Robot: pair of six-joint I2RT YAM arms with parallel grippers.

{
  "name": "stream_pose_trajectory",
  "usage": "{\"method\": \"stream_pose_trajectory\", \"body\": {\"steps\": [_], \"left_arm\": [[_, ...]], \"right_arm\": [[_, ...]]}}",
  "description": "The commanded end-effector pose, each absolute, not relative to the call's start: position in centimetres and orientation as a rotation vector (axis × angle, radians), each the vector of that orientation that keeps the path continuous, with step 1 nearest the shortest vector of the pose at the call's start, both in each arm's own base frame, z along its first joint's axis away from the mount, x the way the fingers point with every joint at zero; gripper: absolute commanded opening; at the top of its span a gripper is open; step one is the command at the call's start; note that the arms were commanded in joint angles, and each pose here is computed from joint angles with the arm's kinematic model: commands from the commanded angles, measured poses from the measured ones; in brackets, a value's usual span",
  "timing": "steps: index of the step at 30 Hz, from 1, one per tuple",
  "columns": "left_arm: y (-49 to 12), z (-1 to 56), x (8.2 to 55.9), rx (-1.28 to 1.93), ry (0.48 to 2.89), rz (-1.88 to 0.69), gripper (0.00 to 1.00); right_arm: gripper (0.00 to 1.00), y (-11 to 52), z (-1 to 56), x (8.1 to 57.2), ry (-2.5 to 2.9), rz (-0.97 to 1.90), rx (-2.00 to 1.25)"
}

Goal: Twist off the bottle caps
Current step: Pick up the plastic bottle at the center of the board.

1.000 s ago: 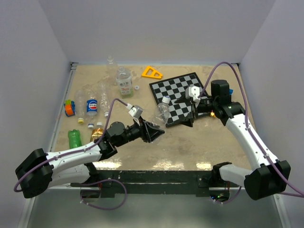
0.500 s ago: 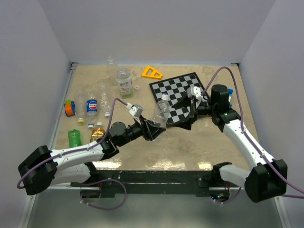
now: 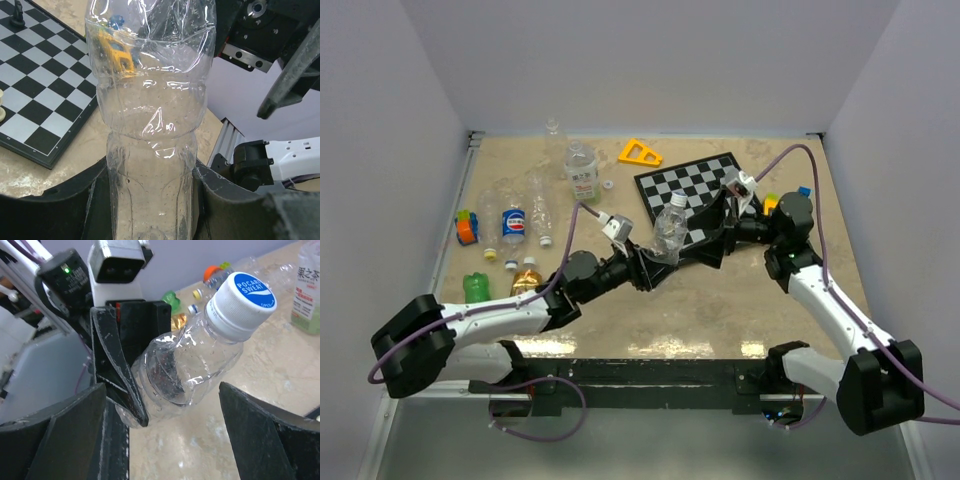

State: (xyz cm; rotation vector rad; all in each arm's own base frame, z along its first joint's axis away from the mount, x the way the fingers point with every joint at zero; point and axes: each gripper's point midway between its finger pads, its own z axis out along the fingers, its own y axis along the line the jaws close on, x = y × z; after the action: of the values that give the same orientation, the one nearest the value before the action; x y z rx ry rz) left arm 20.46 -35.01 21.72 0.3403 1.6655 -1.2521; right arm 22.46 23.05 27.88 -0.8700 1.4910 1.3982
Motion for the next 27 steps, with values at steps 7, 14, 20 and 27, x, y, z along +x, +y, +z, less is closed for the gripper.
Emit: {"method": "stream_pose_trajectory", "body": {"steps": [7,14,20,27], "left_arm": [[-30.4,21.2,21.0,0.854,1.747,-0.725,0.01],[-25.8,19.2,20.3,1.273,1.724,-0.405,0.00],[-24.4,19.0,19.5,1.253,1.523,-0.384,0.00],[-24.2,18.1,19.2,1.249,1.463,-0.385,0.00]], "right_arm": [[0.98,22.1,29.5,24.4,1.310,1.036,-1.165],[0.98,21.6,27.7,24.5,1.300,0.959,-1.286],[0.98,20.6,26.3,25.4,1.322,0.811,-1.365],[0.98,20.2,22.6,25.2,1.389,0.844,-1.466]]}}
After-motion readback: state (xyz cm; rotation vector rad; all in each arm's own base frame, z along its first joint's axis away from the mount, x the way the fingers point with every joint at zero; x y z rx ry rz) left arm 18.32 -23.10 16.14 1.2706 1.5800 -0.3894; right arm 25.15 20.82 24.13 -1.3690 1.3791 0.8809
